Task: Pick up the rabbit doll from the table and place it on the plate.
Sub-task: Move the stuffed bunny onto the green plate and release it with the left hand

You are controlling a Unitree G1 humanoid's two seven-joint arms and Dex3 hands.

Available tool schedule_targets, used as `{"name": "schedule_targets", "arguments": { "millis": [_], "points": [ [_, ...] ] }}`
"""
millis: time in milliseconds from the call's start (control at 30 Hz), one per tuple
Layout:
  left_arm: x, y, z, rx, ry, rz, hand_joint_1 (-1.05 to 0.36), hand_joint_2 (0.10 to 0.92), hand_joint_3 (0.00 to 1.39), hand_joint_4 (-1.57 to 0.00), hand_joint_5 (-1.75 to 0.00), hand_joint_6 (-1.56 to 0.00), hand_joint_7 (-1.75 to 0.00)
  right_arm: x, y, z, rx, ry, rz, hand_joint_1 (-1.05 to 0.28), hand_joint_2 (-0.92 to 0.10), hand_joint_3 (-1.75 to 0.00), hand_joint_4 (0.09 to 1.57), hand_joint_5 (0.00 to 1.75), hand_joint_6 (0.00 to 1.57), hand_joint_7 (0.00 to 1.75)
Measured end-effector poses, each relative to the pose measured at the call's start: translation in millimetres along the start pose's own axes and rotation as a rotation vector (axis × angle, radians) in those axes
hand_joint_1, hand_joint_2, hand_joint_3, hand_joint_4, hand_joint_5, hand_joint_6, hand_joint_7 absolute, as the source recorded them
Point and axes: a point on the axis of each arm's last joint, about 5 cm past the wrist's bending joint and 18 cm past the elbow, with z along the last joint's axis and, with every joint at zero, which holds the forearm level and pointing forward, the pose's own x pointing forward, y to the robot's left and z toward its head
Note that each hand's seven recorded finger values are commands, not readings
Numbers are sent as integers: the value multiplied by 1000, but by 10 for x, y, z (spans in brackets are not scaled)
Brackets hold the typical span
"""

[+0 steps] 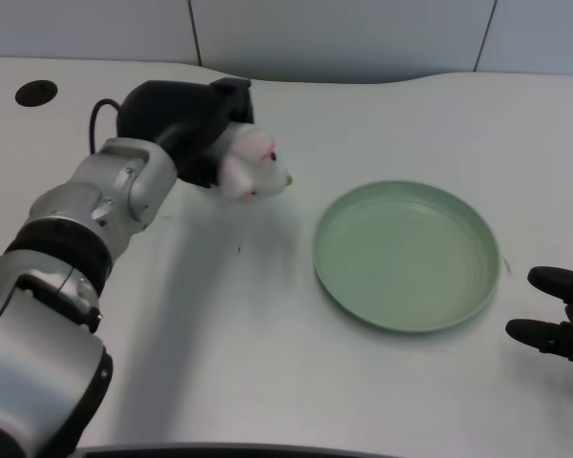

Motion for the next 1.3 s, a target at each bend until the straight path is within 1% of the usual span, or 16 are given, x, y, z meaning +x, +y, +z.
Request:
{"name": "schedule_targets", "arguments": {
  "millis": [133,267,367,467,533,633,700,800,1033,1067,1133,1167,1200,1233,1267,1300],
  "points": [
    [138,56,316,-114,-114,43,-75,841,23,-843,-1746,-632,-1743,14,-6,2,-7,-5,-2,-352,-921,-173,1002,0,918,2],
    [202,33,534,-147,-176,24,-51,847,26,-843,-1746,-633,-1746,26,-6,4,-8,-8,-2,-355,-921,-173,994,0,914,1],
    [220,-11,645,-160,-199,-13,-47,865,34,-826,-1746,-624,-1746,27,-3,-4,-8,-7,-3,-355,-921,-170,1010,11,913,1],
    [236,-67,779,-159,-231,-66,-48,907,66,-809,-1746,-632,-1746,46,20,-16,-1,-8,-3,-355,-921,-165,1045,28,912,1],
    [243,-101,861,-160,-252,-89,-55,910,75,-802,-1746,-635,-1746,66,45,-25,4,-9,5,-344,-921,-172,1028,18,901,0],
    [251,-147,987,-166,-279,-131,-82,902,73,-805,-1746,-628,-1746,80,64,-36,12,-10,22,-325,-921,-192,997,2,882,0],
    [252,-175,1045,-158,-291,-145,-102,897,68,-801,-1746,-608,-1746,82,64,-43,11,-14,28,-325,-921,-194,997,2,882,1],
    [245,-212,1084,-121,-305,-162,-81,898,66,-796,-1746,-589,-1746,83,65,-53,12,-14,28,-327,-921,-193,989,0,883,1],
    [233,-257,1091,-87,-301,-164,-79,889,57,-759,-1746,-571,-1731,88,76,-59,14,-13,31,-326,-921,-190,979,0,888,3],
    [229,-270,1092,-84,-299,-168,-95,890,56,-735,-1746,-554,-1724,88,77,-59,14,-13,31,-327,-921,-190,984,3,888,3],
    [218,-298,1090,-78,-298,-179,-146,861,38,-761,-1746,-536,-1740,89,78,-59,14,-13,33,-328,-921,-190,993,8,886,2],
    [216,-303,1089,-75,-298,-182,-229,846,30,-725,-1735,-513,-1666,90,78,-59,13,-13,34,-329,-921,-190,997,10,887,2],
    [215,-306,1088,-70,-299,-185,-388,830,18,-627,-1720,-508,-1446,90,79,-59,13,-13,36,-330,-921,-188,1002,12,888,3],
    [214,-308,1086,-61,-301,-189,-470,823,11,-576,-1714,-512,-1323,90,80,-59,13,-13,37,-332,-921,-187,1005,13,890,3],
    [213,-311,1083,-54,-301,-197,-556,827,9,-510,-1578,-492,-1158,91,80,-59,13,-13,38,-333,-921,-185,1004,13,890,4],
    [212,-313,1079,-46,-301,-206,-649,850,7,-503,-1166,-523,-815,91,80,-59,13,-14,38,-334,-921,-184,1000,10,891,4]
  ]
}}
